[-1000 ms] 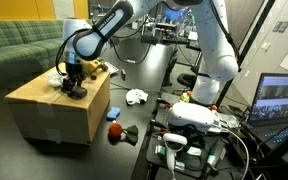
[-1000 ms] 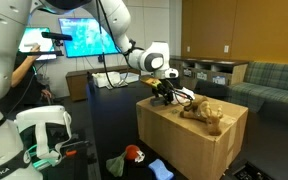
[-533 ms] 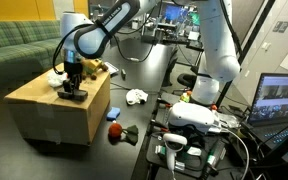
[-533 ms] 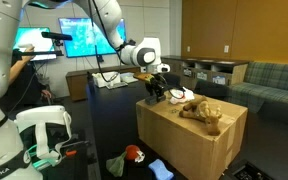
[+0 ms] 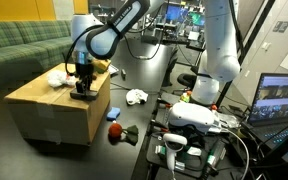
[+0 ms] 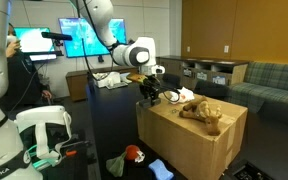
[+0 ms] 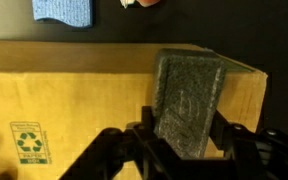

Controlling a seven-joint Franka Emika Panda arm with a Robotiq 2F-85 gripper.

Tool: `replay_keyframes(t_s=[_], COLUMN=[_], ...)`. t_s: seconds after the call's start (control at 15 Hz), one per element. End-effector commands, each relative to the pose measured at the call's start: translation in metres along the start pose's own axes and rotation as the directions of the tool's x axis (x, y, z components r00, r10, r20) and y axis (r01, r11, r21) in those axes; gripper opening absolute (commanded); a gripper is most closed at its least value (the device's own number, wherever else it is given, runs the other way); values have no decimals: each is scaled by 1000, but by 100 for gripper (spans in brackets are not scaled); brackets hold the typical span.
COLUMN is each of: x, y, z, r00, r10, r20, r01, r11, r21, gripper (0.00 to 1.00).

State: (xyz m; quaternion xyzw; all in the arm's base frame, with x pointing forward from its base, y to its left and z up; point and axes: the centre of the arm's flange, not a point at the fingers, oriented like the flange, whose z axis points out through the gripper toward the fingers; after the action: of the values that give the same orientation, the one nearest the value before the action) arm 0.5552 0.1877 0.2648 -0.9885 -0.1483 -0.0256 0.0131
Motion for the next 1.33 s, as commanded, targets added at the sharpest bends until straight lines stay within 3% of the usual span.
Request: replay_keyframes(t_s=[0.0, 0.27, 0.6, 0.87, 1.27], x=[-46, -95, -156, -178, -186], y=[2, 1, 2, -5, -11], z=[-35, -55, -46, -8, 66], r00=[999, 997, 983, 965, 910], r10=[29, 67, 130, 168, 256], r20=[-19, 24, 126, 203, 326], r01=[-29, -65, -123, -158, -222], r11=[999, 997, 990, 985, 965], r21=[-15, -49, -63, -63, -141], gripper=[31, 31, 31, 31, 31])
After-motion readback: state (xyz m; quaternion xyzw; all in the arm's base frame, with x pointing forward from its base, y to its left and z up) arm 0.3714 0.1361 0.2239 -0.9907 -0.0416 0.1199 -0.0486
